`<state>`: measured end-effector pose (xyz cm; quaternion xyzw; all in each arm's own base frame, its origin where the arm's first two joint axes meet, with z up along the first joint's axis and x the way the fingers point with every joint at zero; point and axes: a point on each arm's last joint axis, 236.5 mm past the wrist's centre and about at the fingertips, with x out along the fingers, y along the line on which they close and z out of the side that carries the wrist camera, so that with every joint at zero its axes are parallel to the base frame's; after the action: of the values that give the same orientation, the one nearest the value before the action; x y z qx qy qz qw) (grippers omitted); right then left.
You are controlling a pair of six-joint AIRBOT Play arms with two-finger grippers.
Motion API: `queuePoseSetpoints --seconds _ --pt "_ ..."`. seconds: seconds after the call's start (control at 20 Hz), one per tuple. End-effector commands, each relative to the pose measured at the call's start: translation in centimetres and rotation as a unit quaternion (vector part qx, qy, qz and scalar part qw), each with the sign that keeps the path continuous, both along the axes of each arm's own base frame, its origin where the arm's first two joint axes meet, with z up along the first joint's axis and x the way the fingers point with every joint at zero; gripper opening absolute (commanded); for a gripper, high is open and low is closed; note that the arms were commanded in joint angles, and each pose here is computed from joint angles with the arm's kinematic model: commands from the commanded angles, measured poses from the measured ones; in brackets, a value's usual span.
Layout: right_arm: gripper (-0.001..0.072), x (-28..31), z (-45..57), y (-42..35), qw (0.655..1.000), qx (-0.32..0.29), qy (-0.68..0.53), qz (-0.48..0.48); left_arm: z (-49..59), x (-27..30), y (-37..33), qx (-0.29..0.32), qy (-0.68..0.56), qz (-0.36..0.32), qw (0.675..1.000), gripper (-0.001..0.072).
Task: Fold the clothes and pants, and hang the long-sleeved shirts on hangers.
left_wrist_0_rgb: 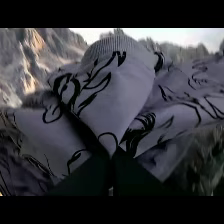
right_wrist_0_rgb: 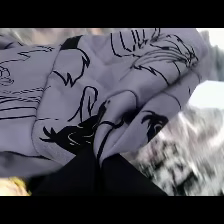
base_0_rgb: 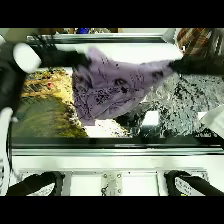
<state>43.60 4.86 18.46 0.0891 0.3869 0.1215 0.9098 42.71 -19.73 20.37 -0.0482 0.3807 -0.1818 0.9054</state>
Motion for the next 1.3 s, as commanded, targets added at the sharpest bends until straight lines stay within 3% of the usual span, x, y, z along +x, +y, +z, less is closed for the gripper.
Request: queuePoseSetpoints --seconds 0.0,0.05,0.1,0.15,0.2,0.3,0.5,0.75,1.0,1.25 --pt "0.0034 -6.9 -8.6 -2.3 0.992 -0.058 0.107 -0.018 -11.4 -11.3 -3.6 0.066 0.122 -0.097 0.986 0.0016" --pt "0.004 -9.1 -11.0 -2.2 0.989 -0.057 0.135 -0.016 -14.6 -14.8 -4.4 0.084 0.154 -0.125 0.977 0.0016" --pt "0.0088 -10.6 -12.7 -2.1 0.986 -0.056 0.155 -0.014 -17.6 -18.1 -5.1 0.101 0.179 -0.152 0.967 0.0077" --pt "0.0381 -11.7 -13.7 -2.1 0.984 -0.058 0.167 -0.013 -19.5 -20.8 -5.6 0.113 0.193 -0.173 0.959 0.0471" --pt "0.0715 -12.0 -13.9 -2.4 0.983 -0.065 0.171 -0.013 -20.4 -22.1 -5.8 0.117 0.197 -0.181 0.956 0.072" --pt "0.0718 -11.5 -12.2 -2.5 0.986 -0.07 0.147 -0.015 -19.3 -22.6 -6.0 0.107 0.187 -0.184 0.959 0.0678" --pt "0.0712 -10.2 -8.4 -1.4 0.992 -0.075 0.097 0.001 -14.5 -17.4 -3.7 0.037 0.143 -0.09 0.985 0.0678" --pt "0.0707 -9.1 -10.1 8.2 0.985 -0.093 0.071 0.129 -14.4 -13.0 1.7 0.017 0.142 0.011 0.99 0.0678" --pt "0.0707 -6.2 -17.6 17.8 0.955 -0.169 0.032 0.242 -14.5 -11.3 5.2 0.005 0.151 0.074 0.986 0.0678" --pt "0.0706 -4.8 -24.9 19.5 0.917 -0.262 0.047 0.297 -15.0 -11.9 5.8 0.01 0.17 0.081 0.982 0.0678"
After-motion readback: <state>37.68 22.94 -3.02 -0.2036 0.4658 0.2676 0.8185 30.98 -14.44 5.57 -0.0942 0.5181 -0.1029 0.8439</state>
